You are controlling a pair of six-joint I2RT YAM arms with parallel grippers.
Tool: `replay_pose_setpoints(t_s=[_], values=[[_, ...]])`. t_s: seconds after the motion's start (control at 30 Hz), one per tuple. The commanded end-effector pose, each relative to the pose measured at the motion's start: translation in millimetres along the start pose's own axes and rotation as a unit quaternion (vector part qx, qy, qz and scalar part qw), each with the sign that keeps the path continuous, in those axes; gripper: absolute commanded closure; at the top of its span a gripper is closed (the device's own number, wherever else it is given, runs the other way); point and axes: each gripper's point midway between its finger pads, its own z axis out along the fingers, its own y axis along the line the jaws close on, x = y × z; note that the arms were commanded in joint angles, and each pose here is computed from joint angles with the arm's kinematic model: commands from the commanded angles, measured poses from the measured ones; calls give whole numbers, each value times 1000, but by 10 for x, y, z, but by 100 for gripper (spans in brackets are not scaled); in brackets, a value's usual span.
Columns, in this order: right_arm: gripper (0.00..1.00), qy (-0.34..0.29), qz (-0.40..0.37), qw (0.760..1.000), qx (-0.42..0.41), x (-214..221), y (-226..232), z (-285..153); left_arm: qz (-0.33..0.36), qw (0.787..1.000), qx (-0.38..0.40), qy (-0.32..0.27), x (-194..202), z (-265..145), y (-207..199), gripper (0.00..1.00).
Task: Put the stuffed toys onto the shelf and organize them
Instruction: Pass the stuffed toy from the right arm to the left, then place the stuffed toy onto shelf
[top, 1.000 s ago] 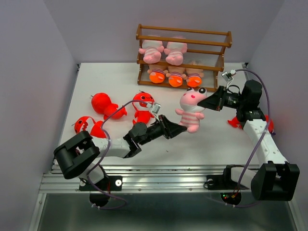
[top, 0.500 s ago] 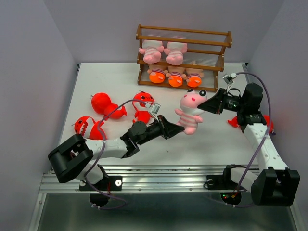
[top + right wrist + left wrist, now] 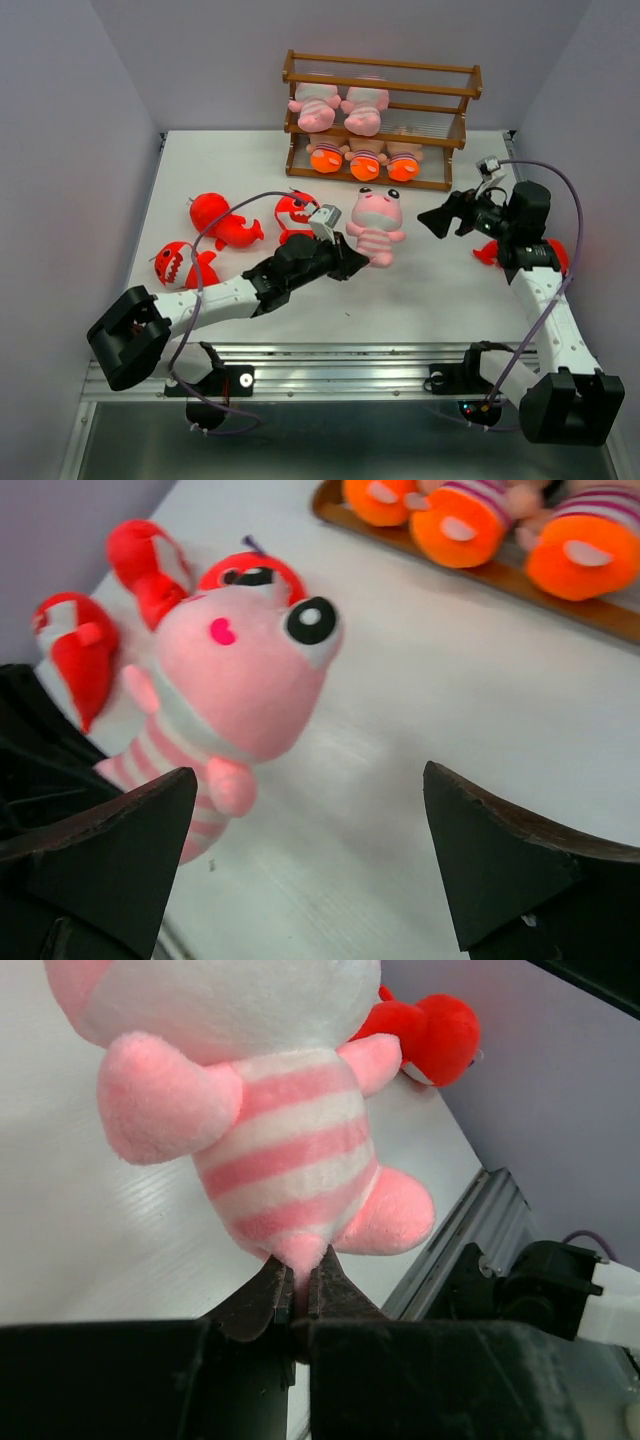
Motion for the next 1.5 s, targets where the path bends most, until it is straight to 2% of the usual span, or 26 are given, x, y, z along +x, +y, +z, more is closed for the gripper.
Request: replay_pose_setpoints(t_s=[0.0,0.1,0.2,0.27,0.3,0.43,0.47,0.5,0.57,0.63,0.87,0.97,1.1,1.47], values=[[0,-32,-33,982,182,-59,-646,-209,63,998,-16,-10,-298,106,-68,100],[0,-40,-28,973,225,-5,-821,-301,87,996,-23,1,-389,234,-95,100],[0,-50,-36,970,234,-51,-830,-359,102,994,-25,8,-498,396,-116,100],[0,-57,-37,967,246,-67,-858,-409,100,994,-21,30,-466,527,-68,100],[0,-59,-39,966,248,-78,-856,-419,98,995,-14,20,-621,596,-124,100],[0,-71,-45,961,263,-124,-871,-494,92,995,3,31,-789,858,-169,100],[0,-72,-46,960,266,-129,-873,-505,89,995,-4,46,-724,952,-88,100],[0,-76,-46,959,270,-143,-886,-533,91,995,6,33,-883,1020,-189,100],[0,-78,-46,959,270,-146,-877,-538,86,995,-1,44,-885,1154,-103,100],[0,-80,-47,959,269,-145,-867,-542,83,996,14,32,-1073,1247,-219,100],[0,-84,-46,960,265,-149,-844,-539,63,997,36,23,-1398,1617,-210,100],[0,-85,-46,960,265,-153,-843,-539,54,997,38,30,-1396,1757,-161,100],[0,-87,-44,959,268,-160,-857,-560,51,998,46,9,-1644,1900,-234,100],[0,-96,-42,960,259,-183,-795,-564,41,998,39,-23,-1937,2230,-75,100]])
